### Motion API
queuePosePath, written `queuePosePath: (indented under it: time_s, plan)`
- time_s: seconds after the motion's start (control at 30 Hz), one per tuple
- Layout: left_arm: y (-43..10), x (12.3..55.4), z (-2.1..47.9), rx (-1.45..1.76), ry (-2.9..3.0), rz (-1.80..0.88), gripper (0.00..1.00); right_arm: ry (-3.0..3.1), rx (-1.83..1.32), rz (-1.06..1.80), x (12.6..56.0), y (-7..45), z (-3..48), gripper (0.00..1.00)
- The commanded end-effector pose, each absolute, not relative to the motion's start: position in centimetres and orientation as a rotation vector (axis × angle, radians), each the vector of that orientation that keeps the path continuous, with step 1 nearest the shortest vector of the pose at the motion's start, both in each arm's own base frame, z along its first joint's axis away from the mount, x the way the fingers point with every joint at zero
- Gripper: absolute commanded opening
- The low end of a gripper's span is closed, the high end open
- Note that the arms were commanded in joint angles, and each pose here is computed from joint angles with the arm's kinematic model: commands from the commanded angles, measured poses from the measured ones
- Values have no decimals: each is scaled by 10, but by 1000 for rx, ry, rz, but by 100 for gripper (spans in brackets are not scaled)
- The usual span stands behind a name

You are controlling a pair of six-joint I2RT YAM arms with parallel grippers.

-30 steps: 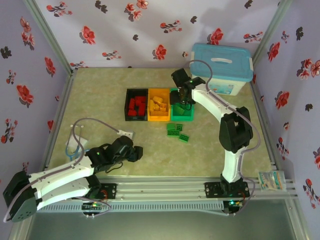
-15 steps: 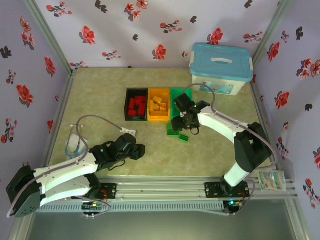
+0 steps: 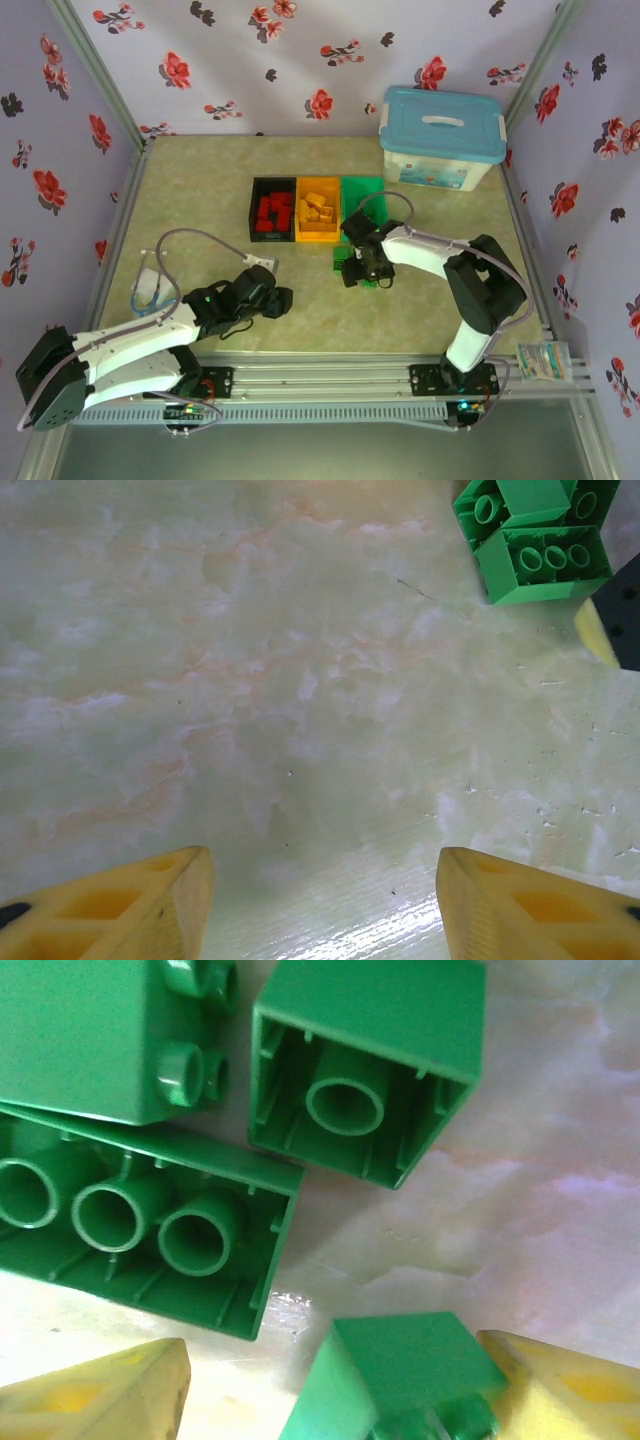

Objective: Sort the legos into containers by color
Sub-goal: Pick up the lego from the center of the table, then place the lego in the container.

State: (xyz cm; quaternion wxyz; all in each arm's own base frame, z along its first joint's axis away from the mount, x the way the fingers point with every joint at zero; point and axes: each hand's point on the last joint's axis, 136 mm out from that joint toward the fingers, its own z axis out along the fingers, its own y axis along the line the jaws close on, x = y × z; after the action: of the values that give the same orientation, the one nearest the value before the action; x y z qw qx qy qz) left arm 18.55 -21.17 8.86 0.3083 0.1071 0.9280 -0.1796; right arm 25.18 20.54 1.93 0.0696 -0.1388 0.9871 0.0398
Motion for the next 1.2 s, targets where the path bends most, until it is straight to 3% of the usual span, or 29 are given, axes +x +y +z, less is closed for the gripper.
queuePosePath:
  time_s: [0.0,0.23,0.47,0.77,1.17]
  plan:
    - [-216,192,104,273,2405,-482,60,2985,-432,100,246,208,11,73]
    - [-214,193,106,266,2398,-476,60,2972,-437,75,240,210,17,59]
    - [-216,195,112,276,2390,-471,60,2956,-420,6,234,210,25,32]
    - [-215,198,119,300,2378,-440,60,2807,-383,37,252,210,83,30]
    - [-227,196,120,305,2407,-440,62,2724,-186,53,357,178,146,32]
